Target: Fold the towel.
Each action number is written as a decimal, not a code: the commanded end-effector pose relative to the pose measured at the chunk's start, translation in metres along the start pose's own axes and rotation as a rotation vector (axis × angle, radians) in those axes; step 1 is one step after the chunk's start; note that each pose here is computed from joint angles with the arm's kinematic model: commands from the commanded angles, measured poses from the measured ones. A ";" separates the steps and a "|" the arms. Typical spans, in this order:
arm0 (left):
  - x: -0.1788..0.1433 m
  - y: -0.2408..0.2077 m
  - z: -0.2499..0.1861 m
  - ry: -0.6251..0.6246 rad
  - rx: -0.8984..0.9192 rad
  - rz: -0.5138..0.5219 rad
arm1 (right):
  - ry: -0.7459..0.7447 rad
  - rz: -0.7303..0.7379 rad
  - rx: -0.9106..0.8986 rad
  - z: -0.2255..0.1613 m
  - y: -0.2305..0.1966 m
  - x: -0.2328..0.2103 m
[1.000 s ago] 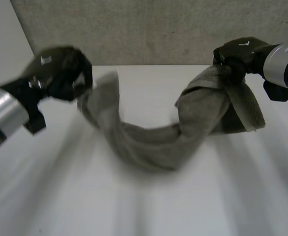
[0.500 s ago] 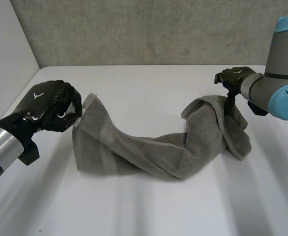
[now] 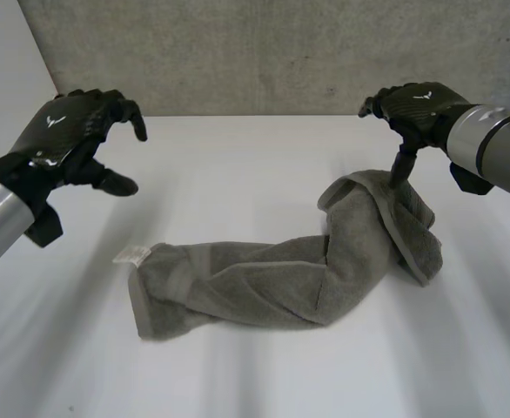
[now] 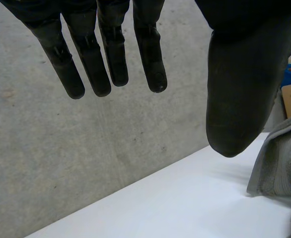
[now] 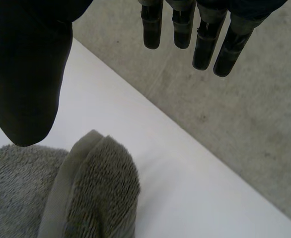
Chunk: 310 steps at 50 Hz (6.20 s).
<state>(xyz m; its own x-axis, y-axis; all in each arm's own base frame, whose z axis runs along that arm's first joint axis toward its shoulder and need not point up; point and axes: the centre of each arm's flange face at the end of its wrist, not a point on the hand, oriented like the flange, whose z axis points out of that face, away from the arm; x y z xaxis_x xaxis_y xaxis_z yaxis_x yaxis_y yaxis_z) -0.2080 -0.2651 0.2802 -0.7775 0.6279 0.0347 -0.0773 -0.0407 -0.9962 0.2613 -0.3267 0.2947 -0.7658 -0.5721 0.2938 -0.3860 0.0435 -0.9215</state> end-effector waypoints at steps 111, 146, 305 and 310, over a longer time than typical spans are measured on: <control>0.032 0.067 -0.065 -0.033 -0.352 0.265 | -0.370 -0.497 -0.273 -0.049 0.104 -0.066; 0.015 0.114 0.010 -0.089 -0.537 0.149 | -0.142 -0.244 -0.058 0.007 0.079 -0.064; 0.006 0.111 -0.043 -0.331 -0.647 0.152 | 0.070 -0.139 -0.055 -0.046 0.061 -0.013; 0.009 0.114 -0.045 -0.325 -0.655 0.168 | 0.049 -0.135 -0.062 -0.046 0.064 -0.017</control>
<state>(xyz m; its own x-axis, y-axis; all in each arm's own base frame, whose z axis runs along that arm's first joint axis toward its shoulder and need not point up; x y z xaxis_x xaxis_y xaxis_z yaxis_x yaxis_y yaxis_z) -0.1946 -0.2314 0.1618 -0.9052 0.3840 -0.1819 0.3508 0.4340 -0.8298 0.2260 -0.2796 0.2398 -0.7322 -0.5269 0.4315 -0.5230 0.0292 -0.8519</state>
